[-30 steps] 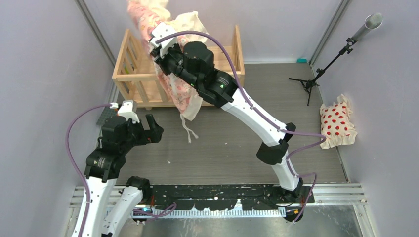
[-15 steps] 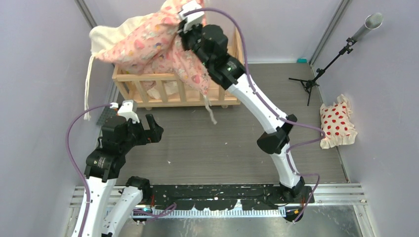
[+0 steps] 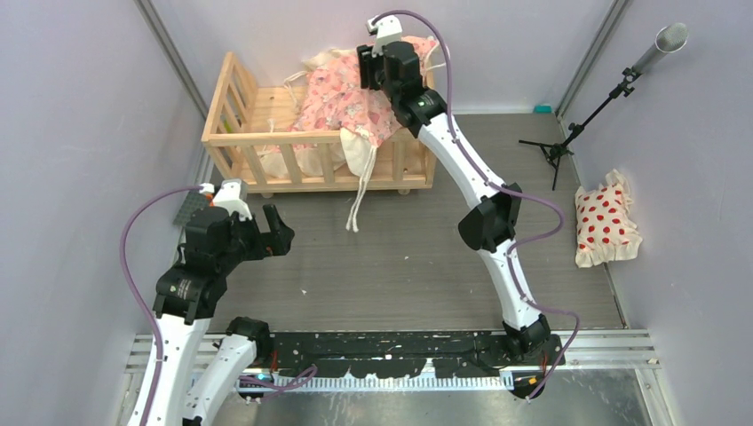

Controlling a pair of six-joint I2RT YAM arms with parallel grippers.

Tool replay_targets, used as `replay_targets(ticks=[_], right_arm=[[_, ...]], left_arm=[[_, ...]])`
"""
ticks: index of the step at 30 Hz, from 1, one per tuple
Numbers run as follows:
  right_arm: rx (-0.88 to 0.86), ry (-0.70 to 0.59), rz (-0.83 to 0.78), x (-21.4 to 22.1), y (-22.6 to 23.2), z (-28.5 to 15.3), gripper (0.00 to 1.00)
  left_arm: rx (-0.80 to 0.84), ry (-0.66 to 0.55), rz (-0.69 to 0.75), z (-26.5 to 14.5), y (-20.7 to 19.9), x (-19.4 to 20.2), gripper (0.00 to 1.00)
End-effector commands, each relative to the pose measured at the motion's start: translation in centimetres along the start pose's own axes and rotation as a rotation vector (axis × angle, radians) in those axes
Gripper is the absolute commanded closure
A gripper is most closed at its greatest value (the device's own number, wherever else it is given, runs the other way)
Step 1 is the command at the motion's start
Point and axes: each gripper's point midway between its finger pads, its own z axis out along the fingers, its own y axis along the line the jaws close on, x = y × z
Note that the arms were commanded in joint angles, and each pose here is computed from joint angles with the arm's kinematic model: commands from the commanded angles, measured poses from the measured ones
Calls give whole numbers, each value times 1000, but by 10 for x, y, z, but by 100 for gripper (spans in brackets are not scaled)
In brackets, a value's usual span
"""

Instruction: Set up the pet bed

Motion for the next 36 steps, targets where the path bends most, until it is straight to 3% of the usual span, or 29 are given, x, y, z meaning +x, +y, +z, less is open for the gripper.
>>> replay_targets(ticks=[1, 5, 12, 19, 23, 28, 32, 36], right_arm=[[36, -67, -6, -24, -4, -1, 41], [66, -92, -25, -41, -12, -10, 35], [166, -146, -92, -97, -36, -56, 34], [347, -59, -68, -117, -67, -127, 34], [436, 37, 14, -104, -89, -177, 33], [443, 226, 86, -60, -94, -222, 32], [372, 394, 209, -21, -101, -231, 33], [246, 526, 230, 8, -92, -222, 35]], left_arm=[[6, -29, 13, 3, -1, -8, 0], [6, -26, 13, 3, -2, -7, 0], [9, -26, 13, 3, -2, -7, 0], [-7, -39, 10, 2, 1, -10, 0], [13, -66, -10, 0, -6, -22, 0], [-38, -158, -16, -10, -11, -80, 0], [-127, -219, 2, -23, -7, -129, 0], [-160, -204, 28, -17, -7, -146, 0]])
